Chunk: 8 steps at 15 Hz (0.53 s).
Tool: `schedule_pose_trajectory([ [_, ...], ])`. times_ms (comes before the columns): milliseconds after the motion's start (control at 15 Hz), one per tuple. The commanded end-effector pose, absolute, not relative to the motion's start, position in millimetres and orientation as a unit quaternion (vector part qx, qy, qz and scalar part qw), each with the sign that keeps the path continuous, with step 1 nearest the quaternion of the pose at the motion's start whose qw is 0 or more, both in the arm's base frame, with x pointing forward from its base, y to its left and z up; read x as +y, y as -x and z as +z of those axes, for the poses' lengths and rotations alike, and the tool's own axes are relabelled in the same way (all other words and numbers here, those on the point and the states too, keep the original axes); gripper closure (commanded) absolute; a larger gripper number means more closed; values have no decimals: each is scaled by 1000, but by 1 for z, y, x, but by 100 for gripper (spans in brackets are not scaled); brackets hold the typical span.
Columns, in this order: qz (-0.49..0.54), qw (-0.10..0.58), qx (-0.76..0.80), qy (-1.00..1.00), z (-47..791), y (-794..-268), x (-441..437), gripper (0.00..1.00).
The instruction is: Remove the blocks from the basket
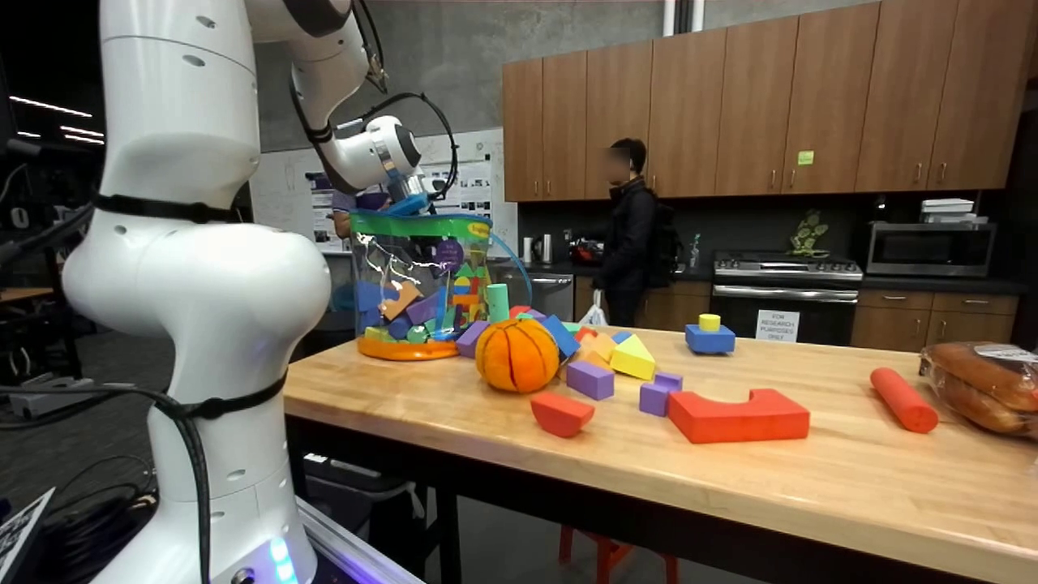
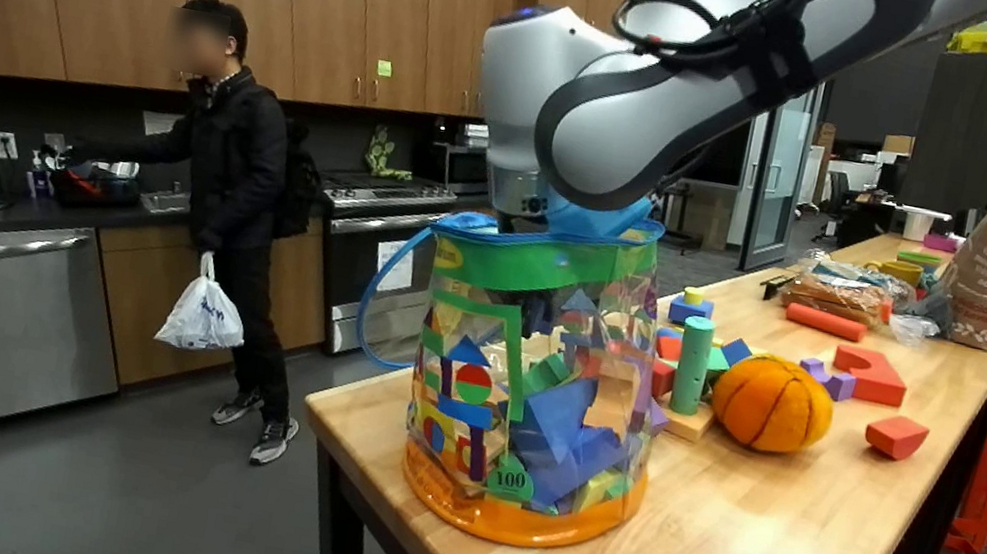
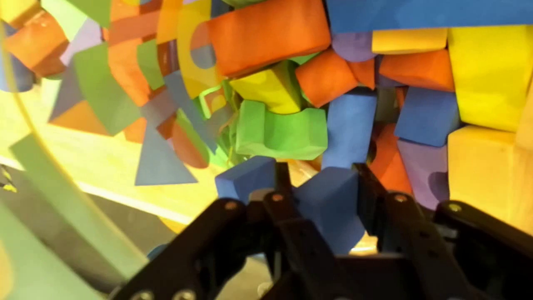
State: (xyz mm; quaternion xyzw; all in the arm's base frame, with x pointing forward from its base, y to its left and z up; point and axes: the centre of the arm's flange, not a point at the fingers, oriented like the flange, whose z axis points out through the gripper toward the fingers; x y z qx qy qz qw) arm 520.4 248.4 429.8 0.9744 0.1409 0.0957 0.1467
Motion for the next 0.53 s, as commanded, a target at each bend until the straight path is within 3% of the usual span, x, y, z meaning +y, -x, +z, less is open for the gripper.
schedule_pose_trajectory([
  [0,127,178,124,-968,471,-501,240,85],
  [467,188,207,89,-956,524,-487,228,85],
])
